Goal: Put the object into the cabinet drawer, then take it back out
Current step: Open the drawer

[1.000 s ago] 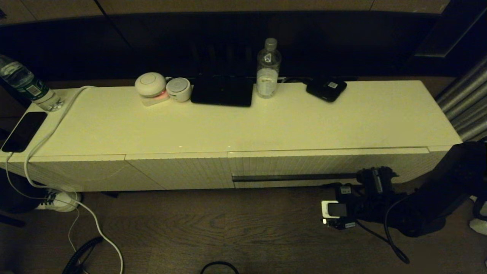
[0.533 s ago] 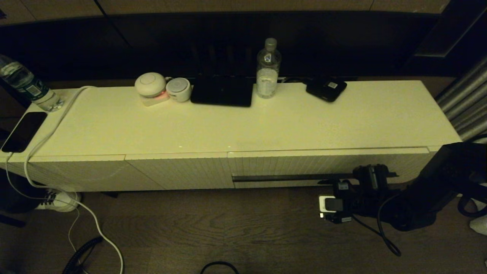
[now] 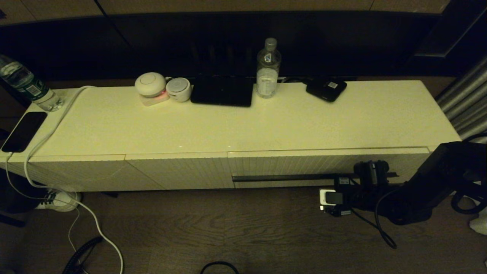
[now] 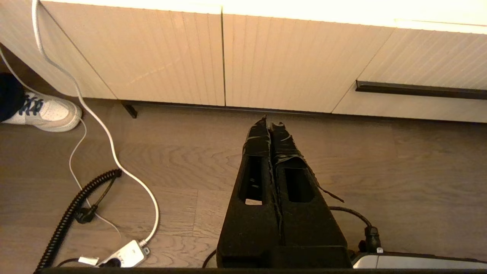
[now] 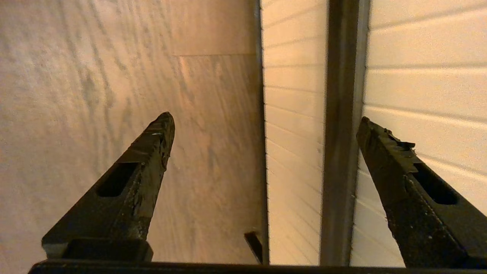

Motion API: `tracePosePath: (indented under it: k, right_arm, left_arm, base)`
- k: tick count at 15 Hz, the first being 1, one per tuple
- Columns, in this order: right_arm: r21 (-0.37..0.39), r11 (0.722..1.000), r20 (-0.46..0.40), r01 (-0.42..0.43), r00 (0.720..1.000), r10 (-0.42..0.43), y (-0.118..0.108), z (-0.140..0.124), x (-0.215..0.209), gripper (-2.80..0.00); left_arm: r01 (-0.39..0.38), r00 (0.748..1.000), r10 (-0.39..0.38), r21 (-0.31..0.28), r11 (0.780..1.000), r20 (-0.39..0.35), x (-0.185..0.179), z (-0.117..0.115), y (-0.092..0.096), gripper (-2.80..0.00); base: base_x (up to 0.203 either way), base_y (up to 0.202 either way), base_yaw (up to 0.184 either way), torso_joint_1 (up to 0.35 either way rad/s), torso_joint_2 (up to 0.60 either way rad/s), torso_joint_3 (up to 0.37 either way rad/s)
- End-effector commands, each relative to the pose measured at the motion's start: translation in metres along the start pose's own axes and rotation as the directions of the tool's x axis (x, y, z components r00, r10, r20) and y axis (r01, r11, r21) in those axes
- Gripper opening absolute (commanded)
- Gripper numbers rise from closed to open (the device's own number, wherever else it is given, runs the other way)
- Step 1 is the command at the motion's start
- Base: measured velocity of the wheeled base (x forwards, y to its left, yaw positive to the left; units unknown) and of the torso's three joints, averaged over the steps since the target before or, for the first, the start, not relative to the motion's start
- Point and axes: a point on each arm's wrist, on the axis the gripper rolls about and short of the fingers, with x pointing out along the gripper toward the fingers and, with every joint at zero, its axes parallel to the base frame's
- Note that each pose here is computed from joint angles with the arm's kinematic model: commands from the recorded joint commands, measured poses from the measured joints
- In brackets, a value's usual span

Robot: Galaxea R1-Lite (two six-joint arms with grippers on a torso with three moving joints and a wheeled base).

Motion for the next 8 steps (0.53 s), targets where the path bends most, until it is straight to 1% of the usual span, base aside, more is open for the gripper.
tracePosePath:
  k: [1, 8]
  right_arm:
    - [-0.013, 1.0, 0.005, 0.018, 1.0, -0.018, -0.005, -0.001, 0.002, 0.0]
    - [-0.013, 0.999, 0.002, 0.03, 1.0, -0.03, -0.002, -0.01, 0.02, 0.0]
  left_arm:
    - [0.0, 1.0, 0.0, -0.001, 1.0, 0.002, 0.0, 0.0, 0.0, -2.8]
    - [0.0, 1.0, 0.0, -0.001, 1.0, 0.002, 0.0, 0.0, 0.0, -2.8]
  base:
    - [0.0, 0.0, 0.0, 0.0, 0.0, 0.0]
    - [0.0, 0.0, 0.0, 0.0, 0.0, 0.0]
